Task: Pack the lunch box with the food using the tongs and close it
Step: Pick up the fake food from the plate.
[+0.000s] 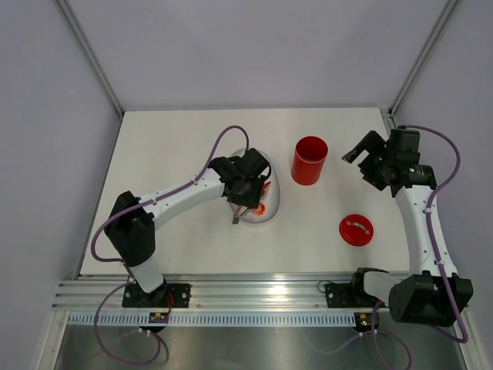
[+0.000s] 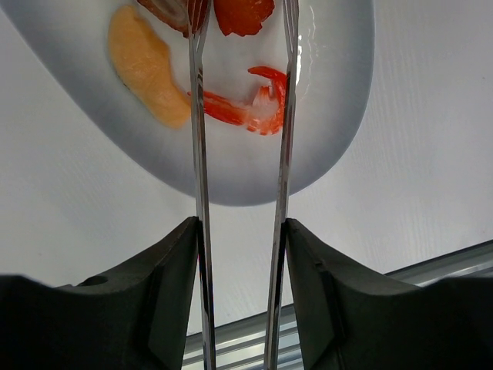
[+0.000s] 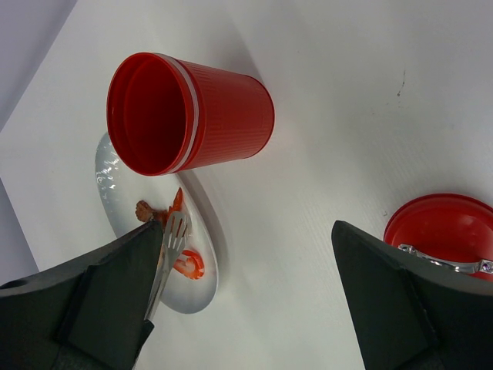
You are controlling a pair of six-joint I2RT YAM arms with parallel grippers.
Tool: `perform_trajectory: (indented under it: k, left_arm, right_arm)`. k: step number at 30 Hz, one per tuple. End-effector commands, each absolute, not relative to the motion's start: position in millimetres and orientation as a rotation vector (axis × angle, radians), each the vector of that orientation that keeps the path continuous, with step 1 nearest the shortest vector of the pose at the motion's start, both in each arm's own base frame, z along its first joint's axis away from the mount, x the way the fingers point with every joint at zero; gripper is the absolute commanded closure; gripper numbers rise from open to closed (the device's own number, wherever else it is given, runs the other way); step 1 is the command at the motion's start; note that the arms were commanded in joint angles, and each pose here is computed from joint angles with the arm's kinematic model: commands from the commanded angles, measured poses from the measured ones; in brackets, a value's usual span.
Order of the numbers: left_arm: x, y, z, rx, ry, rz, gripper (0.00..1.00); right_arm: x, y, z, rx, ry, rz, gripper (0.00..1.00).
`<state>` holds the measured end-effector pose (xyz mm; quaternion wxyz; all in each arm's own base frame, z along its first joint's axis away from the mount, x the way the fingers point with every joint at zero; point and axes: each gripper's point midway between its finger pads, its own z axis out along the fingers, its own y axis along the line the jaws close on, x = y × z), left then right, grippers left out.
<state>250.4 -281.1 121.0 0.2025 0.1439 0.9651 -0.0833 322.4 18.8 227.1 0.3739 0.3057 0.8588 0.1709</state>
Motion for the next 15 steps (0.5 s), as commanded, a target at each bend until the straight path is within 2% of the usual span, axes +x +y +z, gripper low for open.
perform_trajectory:
  k: [1, 5, 9, 15]
  left_arm:
    - [260.9, -292.8, 131.1, 0.382, 2.646, -0.273, 0.5]
    - [261.7, -291.4, 134.8, 0.378, 2.639, -0.267, 0.54]
    - [262.2, -289.6, 141.3, 0.379, 2.63, -0.261, 0.65]
    - [263.4, -285.5, 163.0, 0.366, 2.594, -0.265, 0.72]
  right_arm:
    - [323.4, 22.6, 233.3, 0.762, 2.181, 0.456, 0.0]
    - [323.9, 23.1, 233.9, 0.761, 2.178, 0.461, 0.01]
    - [324.4, 22.9, 234.8, 0.763, 2.175, 0.461, 0.0]
    - [324.5, 23.7, 234.4, 0.763, 2.177, 0.463, 0.01]
